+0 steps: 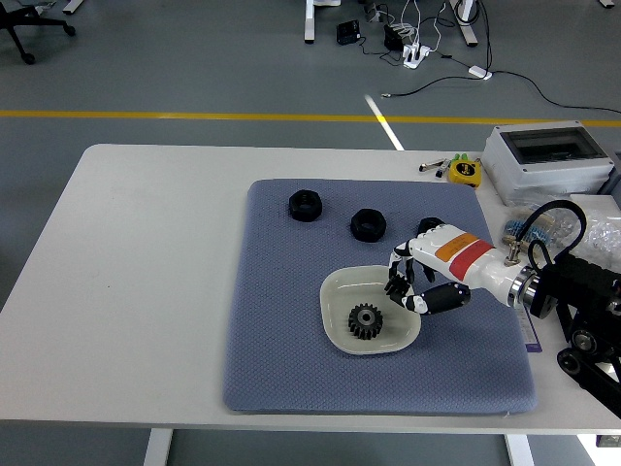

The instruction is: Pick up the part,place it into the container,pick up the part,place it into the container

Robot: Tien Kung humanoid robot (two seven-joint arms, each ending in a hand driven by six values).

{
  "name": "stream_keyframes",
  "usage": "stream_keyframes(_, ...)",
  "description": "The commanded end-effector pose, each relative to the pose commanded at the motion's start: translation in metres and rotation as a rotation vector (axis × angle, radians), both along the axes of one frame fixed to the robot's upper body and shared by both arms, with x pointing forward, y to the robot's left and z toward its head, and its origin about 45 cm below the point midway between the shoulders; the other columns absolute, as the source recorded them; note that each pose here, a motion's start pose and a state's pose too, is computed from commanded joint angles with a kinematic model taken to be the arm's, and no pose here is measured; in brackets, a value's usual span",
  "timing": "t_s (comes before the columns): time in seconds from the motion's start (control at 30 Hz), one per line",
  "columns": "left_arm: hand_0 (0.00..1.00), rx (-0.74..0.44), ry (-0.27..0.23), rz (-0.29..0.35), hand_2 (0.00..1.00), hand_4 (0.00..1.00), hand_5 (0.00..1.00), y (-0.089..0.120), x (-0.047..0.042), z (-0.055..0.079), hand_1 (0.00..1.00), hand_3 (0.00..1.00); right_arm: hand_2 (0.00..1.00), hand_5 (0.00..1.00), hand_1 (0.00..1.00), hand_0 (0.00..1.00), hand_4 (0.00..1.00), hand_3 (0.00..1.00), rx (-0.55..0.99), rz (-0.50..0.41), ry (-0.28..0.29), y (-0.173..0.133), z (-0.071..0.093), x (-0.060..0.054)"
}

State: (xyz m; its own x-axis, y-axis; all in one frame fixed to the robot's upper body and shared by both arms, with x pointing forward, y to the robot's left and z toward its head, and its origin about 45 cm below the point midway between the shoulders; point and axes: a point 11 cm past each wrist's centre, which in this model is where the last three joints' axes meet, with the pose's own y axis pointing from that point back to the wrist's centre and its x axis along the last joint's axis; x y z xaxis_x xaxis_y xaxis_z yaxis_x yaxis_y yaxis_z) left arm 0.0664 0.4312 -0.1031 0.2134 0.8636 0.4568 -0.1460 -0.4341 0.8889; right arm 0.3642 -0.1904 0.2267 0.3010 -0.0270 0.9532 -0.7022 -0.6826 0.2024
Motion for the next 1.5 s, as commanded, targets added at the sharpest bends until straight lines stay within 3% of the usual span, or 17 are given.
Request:
stream_keyframes(0.6, 0.704, 0.006, -0.014, 0.004, 0.709, 0.714, 0.686, 0.003, 0.0036, 0.002, 0.635, 0.616, 0.373, 0.349, 0.237, 0.088, 0.646, 0.486, -0.063, 0.088, 0.010, 0.035, -0.015, -0.002)
stream_keyframes(1.13, 0.704, 0.006, -0.013, 0.004, 0.708, 0.711, 0.681, 0.003, 0.0037, 0.002, 0.633, 0.616, 0.390, 0.334, 0.248, 0.093, 0.654, 0.491, -0.097, 0.076, 0.036, 0.034, -0.029, 0.001)
stream_keyframes(1.47, 0.704, 0.005, -0.013, 0.004, 0.710, 0.711, 0.681, 0.003, 0.0039, 0.002, 0.633, 0.617, 0.400, 0.342, 0.254, 0.093, 0.653, 0.493, -0.098, 0.078, 0.033, 0.034, -0.029, 0.002)
stream_keyframes(1.5, 0.704, 0.006, -0.013, 0.004, 0.708, 0.712, 0.681, 0.003, 0.0039, 0.002, 0.632, 0.617, 0.446, 0.342, 0.291, 0.101, 0.658, 0.509, -0.099, 0.079, 0.034, 0.034, -0.029, 0.002)
